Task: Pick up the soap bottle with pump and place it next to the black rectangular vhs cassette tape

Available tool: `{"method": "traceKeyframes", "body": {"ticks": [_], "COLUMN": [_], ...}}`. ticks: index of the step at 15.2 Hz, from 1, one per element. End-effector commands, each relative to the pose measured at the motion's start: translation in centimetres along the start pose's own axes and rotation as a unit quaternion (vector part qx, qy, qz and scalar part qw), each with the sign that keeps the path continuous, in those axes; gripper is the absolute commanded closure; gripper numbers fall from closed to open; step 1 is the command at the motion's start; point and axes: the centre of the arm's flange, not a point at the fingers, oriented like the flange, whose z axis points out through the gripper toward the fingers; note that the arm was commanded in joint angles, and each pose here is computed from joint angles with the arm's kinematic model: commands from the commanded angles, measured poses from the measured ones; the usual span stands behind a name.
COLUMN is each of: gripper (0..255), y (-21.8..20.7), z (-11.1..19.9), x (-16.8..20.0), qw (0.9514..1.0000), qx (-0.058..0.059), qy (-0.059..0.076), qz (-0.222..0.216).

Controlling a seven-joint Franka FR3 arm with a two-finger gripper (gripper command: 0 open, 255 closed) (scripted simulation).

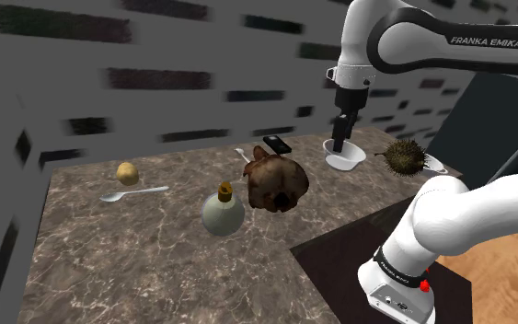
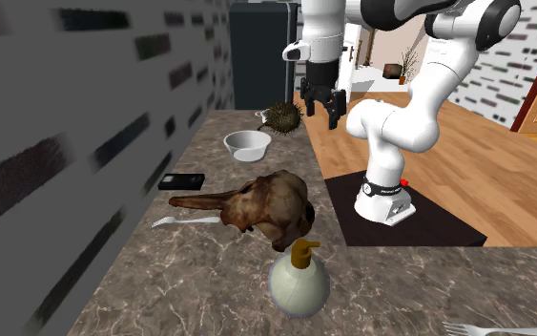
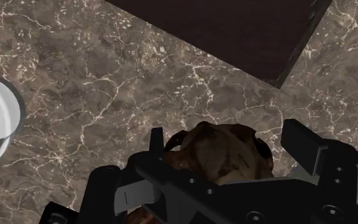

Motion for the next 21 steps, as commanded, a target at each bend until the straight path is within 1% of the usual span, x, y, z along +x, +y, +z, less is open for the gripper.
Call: {"method": "traceKeyframes", "body": {"ticks": [1, 21], "gripper": [0, 0], "y": [0.0, -18.0], "z": [0.0, 4.7], "x": [0.0, 18.2], "qw": [1.0000, 0.9998], "qx": [0.000, 0.007], "qy": [0.000, 0.009], "qz": [0.000, -0.016]}}
